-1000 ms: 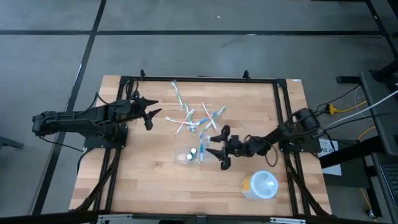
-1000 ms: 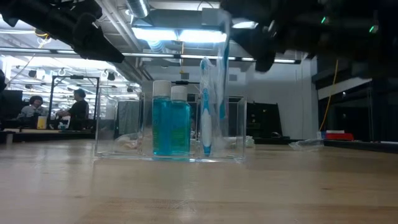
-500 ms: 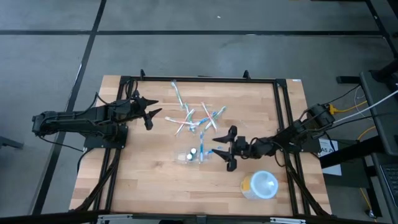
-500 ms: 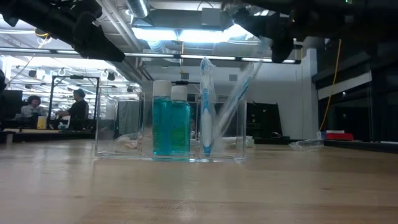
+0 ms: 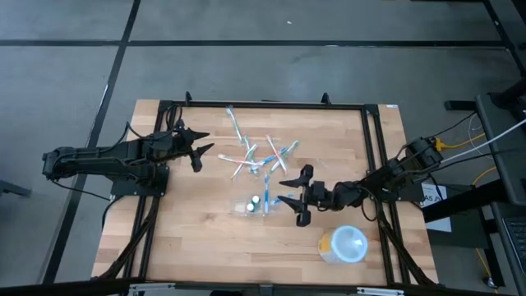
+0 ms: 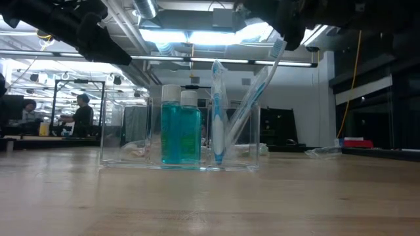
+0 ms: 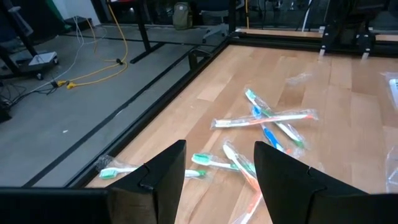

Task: Pick & Place toothbrushing station
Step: Put the blue toothbrush into the transparent organizer

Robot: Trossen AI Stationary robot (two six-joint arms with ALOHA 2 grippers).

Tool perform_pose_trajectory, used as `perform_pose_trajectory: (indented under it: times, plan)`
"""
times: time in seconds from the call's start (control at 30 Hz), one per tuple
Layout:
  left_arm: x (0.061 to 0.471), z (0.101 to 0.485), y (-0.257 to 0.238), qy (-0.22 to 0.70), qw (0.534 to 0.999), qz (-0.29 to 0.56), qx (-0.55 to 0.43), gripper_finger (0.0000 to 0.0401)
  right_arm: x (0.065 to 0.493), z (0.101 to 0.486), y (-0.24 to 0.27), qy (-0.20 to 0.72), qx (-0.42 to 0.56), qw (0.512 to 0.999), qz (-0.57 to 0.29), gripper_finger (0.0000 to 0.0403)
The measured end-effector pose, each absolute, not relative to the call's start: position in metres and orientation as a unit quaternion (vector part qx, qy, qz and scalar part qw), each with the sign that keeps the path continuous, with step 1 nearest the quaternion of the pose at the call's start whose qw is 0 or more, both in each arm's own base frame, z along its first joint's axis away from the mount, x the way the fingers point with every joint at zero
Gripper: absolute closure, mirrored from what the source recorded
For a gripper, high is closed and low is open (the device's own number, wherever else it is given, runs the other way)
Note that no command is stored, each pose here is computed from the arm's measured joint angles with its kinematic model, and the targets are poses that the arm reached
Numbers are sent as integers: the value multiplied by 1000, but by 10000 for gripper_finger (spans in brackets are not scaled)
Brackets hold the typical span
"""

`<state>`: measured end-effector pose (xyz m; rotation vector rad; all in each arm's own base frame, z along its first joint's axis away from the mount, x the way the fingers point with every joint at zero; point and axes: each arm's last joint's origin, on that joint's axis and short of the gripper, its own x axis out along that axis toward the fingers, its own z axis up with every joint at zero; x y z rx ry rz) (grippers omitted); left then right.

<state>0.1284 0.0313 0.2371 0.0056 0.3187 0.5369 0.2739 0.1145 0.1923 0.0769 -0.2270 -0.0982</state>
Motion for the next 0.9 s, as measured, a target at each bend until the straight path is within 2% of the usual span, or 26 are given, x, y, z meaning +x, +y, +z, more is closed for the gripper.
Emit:
perform_pose_trajectory:
  times: [0.13,0.27,0.37,0.63,0.9]
  plan:
    - [128,237,32,156,949,275,2,217,271,203,113,-131,30,990,-53,195]
    - [125,236,35,148,925,350,-24,217,265,217,111,-137,32,989,-55,197]
    - [123,236,37,136,910,389,-46,217,261,222,108,-102,35,992,-71,197]
    - [131,230,35,166,927,333,-51,217,248,225,108,-14,69,997,-35,197]
    - [143,233,35,142,942,297,-62,217,230,223,76,87,87,974,-190,197]
